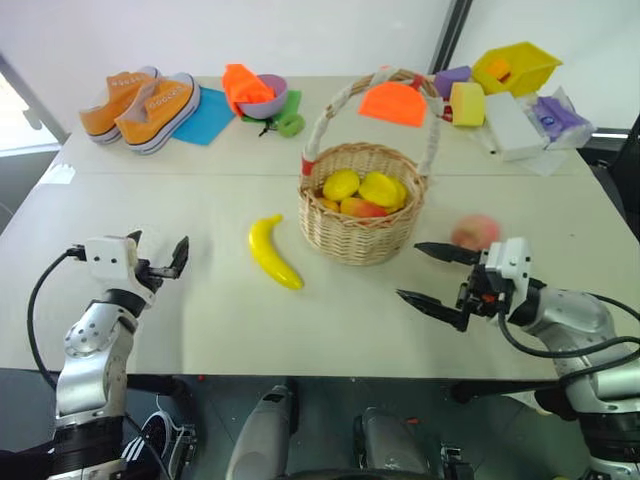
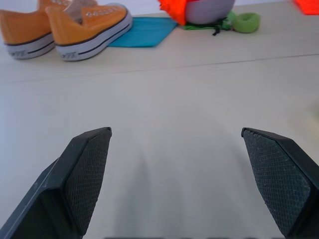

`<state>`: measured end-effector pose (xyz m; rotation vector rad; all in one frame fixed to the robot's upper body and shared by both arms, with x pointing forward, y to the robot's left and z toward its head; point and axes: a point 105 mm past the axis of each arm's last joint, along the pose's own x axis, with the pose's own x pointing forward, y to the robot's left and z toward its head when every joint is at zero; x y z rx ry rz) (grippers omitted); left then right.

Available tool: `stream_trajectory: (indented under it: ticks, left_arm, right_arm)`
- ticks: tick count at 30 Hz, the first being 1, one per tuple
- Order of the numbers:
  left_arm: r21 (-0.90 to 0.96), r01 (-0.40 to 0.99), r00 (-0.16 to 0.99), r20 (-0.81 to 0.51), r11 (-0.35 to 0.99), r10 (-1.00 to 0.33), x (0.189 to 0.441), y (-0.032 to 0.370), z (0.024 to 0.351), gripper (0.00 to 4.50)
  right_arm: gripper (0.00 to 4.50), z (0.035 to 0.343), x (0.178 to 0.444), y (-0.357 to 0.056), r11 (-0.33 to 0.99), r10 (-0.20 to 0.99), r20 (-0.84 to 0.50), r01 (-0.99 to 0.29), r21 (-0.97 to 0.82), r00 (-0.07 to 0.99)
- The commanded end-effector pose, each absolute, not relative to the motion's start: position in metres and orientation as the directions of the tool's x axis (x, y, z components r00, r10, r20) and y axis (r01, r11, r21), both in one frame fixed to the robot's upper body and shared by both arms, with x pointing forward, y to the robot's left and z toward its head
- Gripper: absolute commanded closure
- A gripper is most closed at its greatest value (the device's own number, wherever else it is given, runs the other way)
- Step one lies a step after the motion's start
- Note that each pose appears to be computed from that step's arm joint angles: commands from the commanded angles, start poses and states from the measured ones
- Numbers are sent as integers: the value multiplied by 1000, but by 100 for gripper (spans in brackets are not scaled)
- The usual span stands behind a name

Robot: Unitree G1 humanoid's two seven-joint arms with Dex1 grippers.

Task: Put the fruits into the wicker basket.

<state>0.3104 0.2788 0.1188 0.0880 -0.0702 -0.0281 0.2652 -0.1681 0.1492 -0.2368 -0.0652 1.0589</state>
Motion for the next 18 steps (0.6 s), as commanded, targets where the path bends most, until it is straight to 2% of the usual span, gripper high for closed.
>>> stream_trajectory:
  ticks: [1,11,18]
  left_arm:
    - [118,21,991,125,993,-36,306,281,130,0]
    - [162,131,985,95,978,-147,302,261,126,0]
    - [171,127,984,100,977,-146,308,258,129,0]
  right_arm:
    - [3,156,266,-174,462,869,-59,-847,-262,492]
    - [3,157,264,-170,465,866,-58,-845,-265,496]
    - [3,172,270,-157,472,863,-29,-824,-314,505]
